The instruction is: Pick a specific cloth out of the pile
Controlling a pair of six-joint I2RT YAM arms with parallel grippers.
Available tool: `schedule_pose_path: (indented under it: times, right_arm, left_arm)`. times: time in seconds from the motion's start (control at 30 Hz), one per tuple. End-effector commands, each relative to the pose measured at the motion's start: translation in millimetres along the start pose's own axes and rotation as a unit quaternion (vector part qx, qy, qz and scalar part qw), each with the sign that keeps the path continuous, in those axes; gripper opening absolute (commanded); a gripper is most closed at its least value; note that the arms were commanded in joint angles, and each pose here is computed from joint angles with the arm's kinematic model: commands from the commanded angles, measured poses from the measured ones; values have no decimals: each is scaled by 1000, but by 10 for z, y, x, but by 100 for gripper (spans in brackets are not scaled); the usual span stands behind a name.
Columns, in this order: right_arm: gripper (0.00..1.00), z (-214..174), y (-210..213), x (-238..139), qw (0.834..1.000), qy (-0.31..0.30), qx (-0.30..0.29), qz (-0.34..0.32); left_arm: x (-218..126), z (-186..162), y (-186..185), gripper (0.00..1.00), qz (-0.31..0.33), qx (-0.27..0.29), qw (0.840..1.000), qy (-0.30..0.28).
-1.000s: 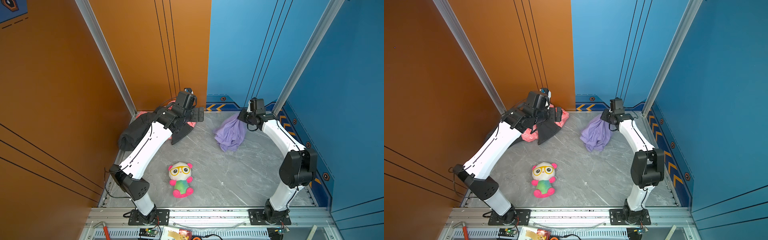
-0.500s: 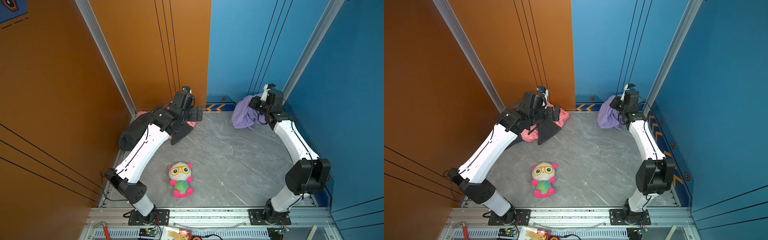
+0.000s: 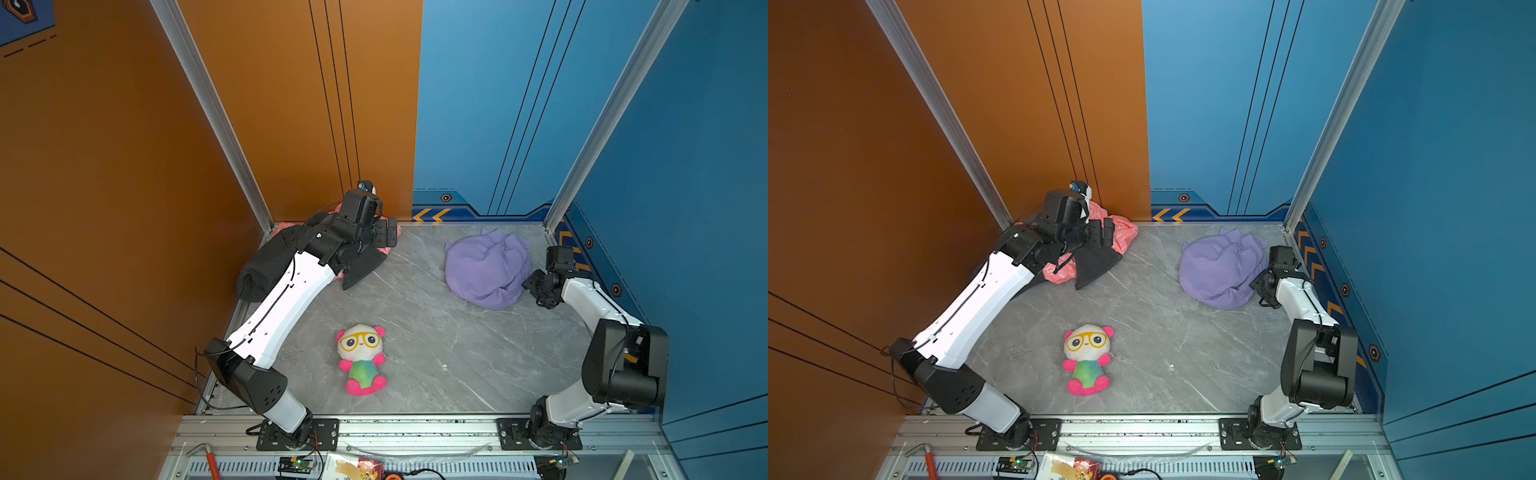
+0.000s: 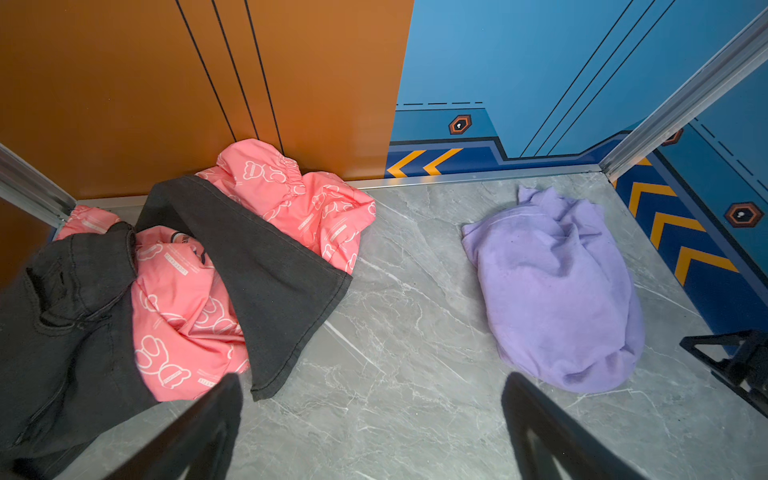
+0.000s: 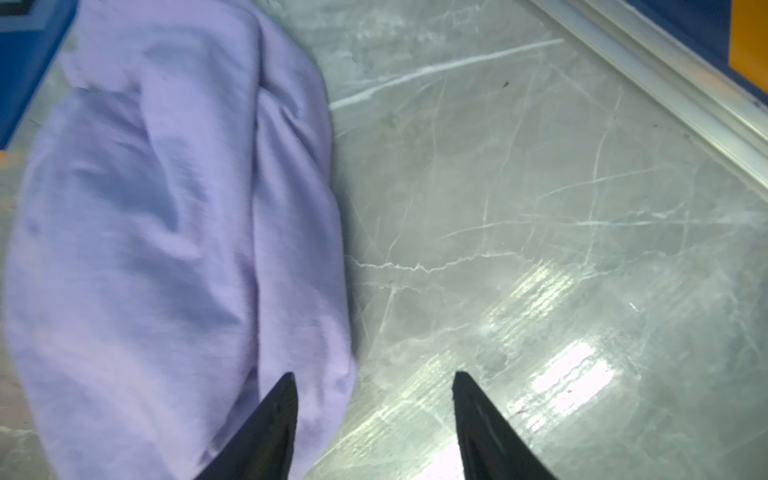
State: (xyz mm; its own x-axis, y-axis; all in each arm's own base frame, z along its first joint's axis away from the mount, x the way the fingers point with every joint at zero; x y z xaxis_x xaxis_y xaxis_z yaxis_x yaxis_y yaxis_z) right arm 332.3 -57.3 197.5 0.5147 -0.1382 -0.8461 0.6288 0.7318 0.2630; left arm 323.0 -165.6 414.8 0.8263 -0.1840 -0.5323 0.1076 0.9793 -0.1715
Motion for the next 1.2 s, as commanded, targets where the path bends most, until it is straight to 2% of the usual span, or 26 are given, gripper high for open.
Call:
schedule_pose_path:
  times: [0.0,0.13,0.27,0.4,0.5,0.63,0.77,1.17]
  right_arm:
    - [70,262,331,-333,997,-71,-6,39]
    - [81,325,828,-408,991,-85,-58,82]
    - [94,149,1395,-346,979,-77,-155,108]
    - [100,-150,1800,-151,968,-30,-216,125]
    - [100,-399,1960,38,962,21,-246,117]
    - [100,-647,1889,315,961,72,-254,86]
    - [100,-717,1649,486,963,95,-246,49]
    - [100,-418,929,809,975,132,-179,-28]
  left_arm:
    - [-129,87,68,98,-22,-13,999,-33]
    - [-156,96,172,98,-17,-20,999,-42]
    - [-191,102,290,98,-10,-26,999,-46]
    - [-232,89,421,98,-2,-36,998,-52]
    - [-248,71,517,98,2,-46,997,-56]
    - [-282,43,611,98,5,-55,997,-56]
    - [-294,-9,681,98,11,-62,997,-52]
    - [-180,-27,732,98,4,-86,995,-49]
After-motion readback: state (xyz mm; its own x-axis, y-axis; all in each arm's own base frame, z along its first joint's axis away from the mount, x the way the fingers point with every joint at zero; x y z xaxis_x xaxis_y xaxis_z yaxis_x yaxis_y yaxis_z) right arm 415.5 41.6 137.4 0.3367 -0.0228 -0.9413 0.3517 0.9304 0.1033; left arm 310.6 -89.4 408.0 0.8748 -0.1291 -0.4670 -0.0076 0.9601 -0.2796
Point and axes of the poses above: each gripper's point midway between its finger pads, its own x axis out along the fingers, its own y axis along the line the jaws close on, z = x × y, the point moved 10 cm from there along -x, back along the fingers, and after that the axes turned 3 degrees about -x, right-handed, at the moved point
